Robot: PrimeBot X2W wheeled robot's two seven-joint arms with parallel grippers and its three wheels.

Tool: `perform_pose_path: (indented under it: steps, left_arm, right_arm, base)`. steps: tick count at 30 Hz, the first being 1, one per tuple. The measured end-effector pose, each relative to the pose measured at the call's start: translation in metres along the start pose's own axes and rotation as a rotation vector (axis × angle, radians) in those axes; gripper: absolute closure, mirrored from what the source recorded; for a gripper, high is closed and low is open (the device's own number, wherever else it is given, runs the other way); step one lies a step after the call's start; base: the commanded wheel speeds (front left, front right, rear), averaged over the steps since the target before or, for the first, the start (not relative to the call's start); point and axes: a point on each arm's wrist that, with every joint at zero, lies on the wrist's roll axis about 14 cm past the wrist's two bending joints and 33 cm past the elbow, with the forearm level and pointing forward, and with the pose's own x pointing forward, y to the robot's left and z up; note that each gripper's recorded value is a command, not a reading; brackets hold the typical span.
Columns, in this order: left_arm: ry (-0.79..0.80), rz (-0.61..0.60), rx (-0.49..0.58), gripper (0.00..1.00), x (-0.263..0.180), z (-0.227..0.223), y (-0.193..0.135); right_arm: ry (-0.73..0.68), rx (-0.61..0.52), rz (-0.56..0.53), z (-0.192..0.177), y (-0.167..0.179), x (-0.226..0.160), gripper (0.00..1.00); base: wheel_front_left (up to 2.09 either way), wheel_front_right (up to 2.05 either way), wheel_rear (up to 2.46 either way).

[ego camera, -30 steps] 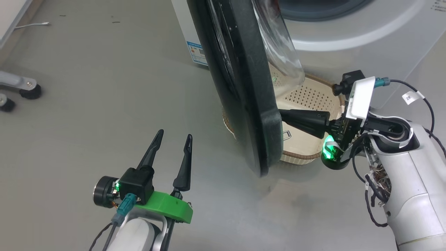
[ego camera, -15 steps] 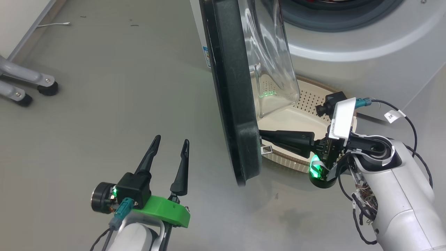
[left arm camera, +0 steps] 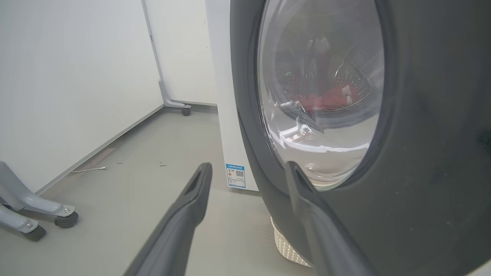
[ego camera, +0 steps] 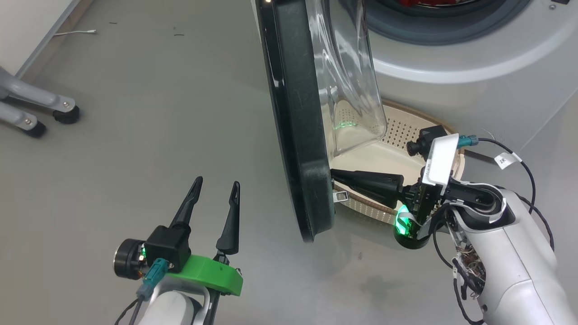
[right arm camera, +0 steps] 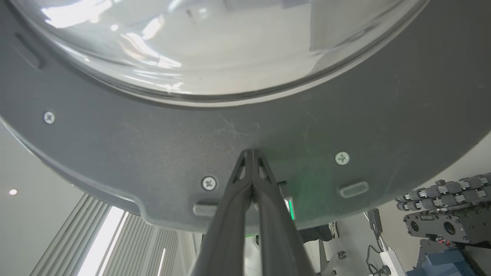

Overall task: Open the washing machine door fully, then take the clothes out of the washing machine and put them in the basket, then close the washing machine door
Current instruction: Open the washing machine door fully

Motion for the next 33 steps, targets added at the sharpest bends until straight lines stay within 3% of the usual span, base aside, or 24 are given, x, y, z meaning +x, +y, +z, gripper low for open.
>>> perform_pose_path:
  steps: [15, 21, 26, 28, 29, 33]
  left_arm:
    - [0.0, -0.009, 0.006, 0.0, 0.002, -0.002, -0.002]
    - [0.002, -0.032, 0.008, 0.0, 0.005, -0.003, -0.009]
    - [0.005, -0.046, 0.011, 0.0, 0.005, -0.005, -0.013]
    - [0.004, -0.05, 0.009, 0.0, 0.005, -0.005, -0.014]
    - [0.003, -0.053, 0.009, 0.0, 0.005, -0.005, -0.015]
    - [-0.001, -0.057, 0.006, 0.0, 0.005, -0.003, -0.015]
  right_arm:
    - [-0.347, 0.046, 0.161, 0.041, 0.014, -0.059, 1.0]
    - [-0.514, 0.02, 0.156, 0.052, 0.011, -0.104, 1.0]
    - [-0.627, -0.005, 0.076, 0.049, -0.004, -0.136, 0.98]
    - [-0.659, -0.019, 0.024, 0.045, -0.013, -0.146, 0.48]
    - [-0.678, -0.032, -0.007, 0.043, -0.018, -0.152, 0.0]
    - [-0.769, -0.082, -0.12, 0.038, -0.03, -0.175, 0.0]
  base:
    - [0.0, 0.0, 0.0]
    - [0.0, 0.0, 0.0]
    - [0.0, 0.0, 0.0]
    - [0.0, 0.0, 0.0]
    - [0.0, 0.0, 0.0]
    - [0.0, 0.0, 0.0]
